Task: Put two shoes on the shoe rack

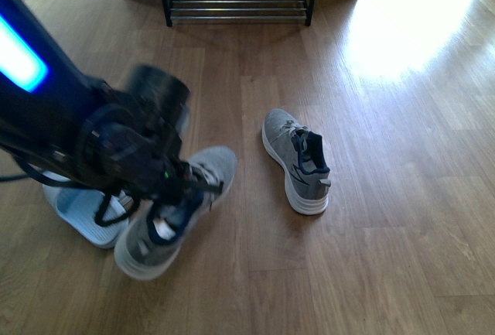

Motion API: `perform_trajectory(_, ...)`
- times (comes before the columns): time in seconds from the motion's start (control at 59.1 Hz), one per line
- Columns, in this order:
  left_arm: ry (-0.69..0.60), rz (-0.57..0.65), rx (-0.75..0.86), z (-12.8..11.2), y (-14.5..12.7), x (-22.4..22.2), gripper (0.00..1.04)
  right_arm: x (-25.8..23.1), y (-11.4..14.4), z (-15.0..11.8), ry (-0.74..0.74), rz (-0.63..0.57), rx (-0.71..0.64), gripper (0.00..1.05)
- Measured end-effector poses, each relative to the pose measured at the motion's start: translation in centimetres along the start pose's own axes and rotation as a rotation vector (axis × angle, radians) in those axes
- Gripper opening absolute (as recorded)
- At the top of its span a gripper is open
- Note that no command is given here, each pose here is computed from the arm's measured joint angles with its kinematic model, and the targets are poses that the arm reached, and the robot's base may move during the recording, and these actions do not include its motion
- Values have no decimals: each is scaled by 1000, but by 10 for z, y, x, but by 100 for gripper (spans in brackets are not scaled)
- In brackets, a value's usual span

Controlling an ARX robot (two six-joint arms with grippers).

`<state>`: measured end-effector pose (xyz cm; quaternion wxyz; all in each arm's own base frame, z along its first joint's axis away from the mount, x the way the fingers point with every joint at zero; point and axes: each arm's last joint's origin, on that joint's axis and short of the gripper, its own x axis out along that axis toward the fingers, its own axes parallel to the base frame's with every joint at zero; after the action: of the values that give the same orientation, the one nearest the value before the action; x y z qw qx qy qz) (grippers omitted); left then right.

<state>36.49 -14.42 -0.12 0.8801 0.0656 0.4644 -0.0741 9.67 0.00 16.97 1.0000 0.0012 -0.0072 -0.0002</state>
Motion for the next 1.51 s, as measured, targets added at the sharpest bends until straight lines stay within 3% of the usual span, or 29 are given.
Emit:
perform_trajectory(0.101, -141, 52, -39, 20, 13, -63, 1, 0, 0, 0, 0, 0, 0, 96)
perform_trajectory(0.22, -242, 117, -76, 19, 25, -115, 1, 0, 0, 0, 0, 0, 0, 96)
perform_trajectory(0.491, -353, 389, -136, -23, 52, -198, 1, 0, 0, 0, 0, 0, 0, 96)
perform_trajectory(0.863, -416, 518, -235, -90, 58, -290, 1, 0, 0, 0, 0, 0, 0, 96)
perform_trajectory(0.998, -451, 566, -279, -110, 64, -304, 1, 0, 0, 0, 0, 0, 0, 96)
perform_trajectory(1.505, -457, 548, -293, -111, 63, -304, 1, 0, 0, 0, -1, -1, 0, 96)
